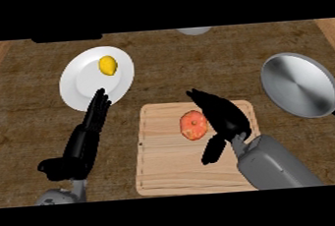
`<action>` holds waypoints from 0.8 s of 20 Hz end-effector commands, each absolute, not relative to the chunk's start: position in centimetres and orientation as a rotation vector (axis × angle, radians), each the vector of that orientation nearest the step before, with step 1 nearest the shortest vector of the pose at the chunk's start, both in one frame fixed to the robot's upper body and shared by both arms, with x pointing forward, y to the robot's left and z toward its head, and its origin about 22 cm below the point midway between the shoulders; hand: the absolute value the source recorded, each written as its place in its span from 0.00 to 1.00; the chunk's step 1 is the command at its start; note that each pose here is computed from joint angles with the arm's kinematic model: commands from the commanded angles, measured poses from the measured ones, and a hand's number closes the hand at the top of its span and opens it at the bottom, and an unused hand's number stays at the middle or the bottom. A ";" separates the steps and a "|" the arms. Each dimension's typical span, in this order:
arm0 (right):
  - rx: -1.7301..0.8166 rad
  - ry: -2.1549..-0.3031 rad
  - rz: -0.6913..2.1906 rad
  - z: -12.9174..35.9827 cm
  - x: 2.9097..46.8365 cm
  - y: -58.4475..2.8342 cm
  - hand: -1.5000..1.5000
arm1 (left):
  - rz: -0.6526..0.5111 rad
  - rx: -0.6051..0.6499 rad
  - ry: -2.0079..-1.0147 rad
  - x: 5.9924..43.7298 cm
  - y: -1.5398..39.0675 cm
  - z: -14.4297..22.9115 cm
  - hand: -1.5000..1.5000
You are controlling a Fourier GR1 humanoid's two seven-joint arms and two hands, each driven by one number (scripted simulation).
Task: Pick the squash from the cutting board and place it in the pan
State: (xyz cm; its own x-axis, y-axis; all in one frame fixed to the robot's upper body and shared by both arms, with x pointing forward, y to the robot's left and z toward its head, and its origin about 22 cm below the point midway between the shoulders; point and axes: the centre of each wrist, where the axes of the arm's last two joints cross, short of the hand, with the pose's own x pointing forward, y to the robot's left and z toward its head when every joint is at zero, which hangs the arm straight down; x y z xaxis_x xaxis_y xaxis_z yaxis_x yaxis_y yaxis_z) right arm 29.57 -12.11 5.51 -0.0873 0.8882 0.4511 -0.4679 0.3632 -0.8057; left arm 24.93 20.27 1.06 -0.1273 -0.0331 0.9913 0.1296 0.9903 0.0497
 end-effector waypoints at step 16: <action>-0.464 -1.159 1.143 1.9 31.7 -12.4 0.00 | -0.149 -0.060 -1.686 23.3 19.9 0.6 0.50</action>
